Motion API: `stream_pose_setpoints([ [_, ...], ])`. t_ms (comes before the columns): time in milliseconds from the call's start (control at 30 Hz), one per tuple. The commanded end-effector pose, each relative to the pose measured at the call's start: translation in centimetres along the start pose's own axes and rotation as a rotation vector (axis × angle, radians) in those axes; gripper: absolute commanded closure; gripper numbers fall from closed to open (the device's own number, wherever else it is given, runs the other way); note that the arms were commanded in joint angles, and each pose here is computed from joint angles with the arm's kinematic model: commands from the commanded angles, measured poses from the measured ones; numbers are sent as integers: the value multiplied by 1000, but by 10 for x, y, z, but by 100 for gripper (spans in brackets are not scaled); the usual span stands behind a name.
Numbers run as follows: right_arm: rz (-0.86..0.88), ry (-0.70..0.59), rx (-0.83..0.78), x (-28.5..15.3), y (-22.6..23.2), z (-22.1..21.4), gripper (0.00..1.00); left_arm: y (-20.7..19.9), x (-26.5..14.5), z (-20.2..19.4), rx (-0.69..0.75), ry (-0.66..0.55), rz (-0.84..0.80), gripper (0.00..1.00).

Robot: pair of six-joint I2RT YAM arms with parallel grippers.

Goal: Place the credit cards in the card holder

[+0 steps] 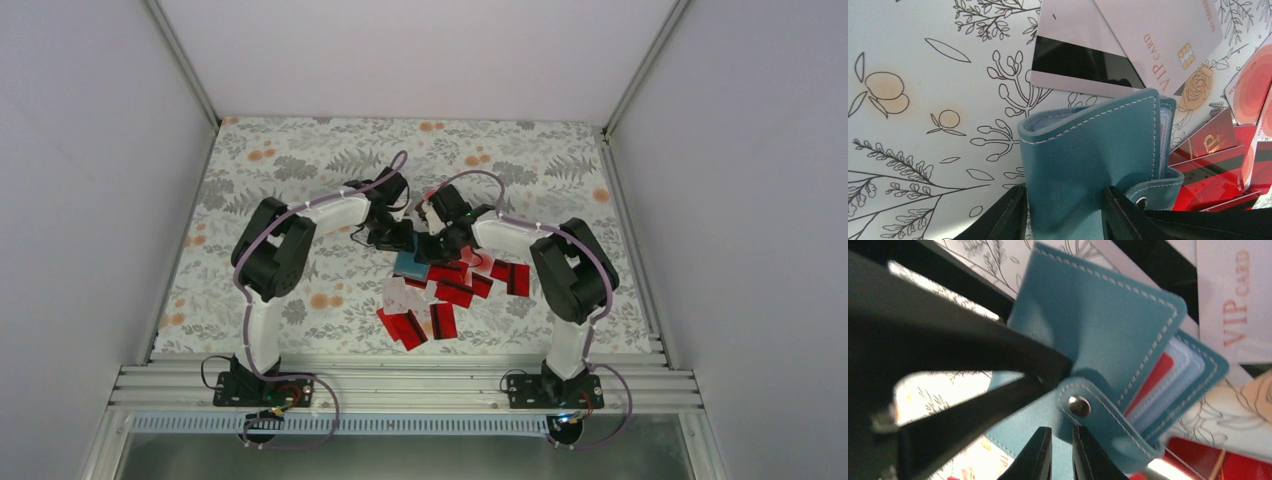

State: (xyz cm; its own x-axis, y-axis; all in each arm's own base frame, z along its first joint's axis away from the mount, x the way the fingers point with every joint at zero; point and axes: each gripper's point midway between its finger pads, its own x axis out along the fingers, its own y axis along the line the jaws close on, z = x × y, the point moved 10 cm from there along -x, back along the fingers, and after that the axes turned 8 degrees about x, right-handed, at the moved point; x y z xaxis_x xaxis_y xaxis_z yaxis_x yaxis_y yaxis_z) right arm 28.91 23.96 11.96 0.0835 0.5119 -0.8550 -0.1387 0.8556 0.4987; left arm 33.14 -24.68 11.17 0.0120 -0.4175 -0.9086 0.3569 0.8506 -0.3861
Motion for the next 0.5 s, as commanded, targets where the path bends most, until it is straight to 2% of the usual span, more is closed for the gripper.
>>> stream_pose_setpoints([
  [0,-23,-33,-29,12,2,9,88,9,31,-32,-27,178,62,59],
  [267,29,-36,-61,7,8,8,88,2,8,-20,7,132,84,37],
  [467,149,-52,-134,-15,22,7,87,7,-16,-14,-6,97,115,36],
])
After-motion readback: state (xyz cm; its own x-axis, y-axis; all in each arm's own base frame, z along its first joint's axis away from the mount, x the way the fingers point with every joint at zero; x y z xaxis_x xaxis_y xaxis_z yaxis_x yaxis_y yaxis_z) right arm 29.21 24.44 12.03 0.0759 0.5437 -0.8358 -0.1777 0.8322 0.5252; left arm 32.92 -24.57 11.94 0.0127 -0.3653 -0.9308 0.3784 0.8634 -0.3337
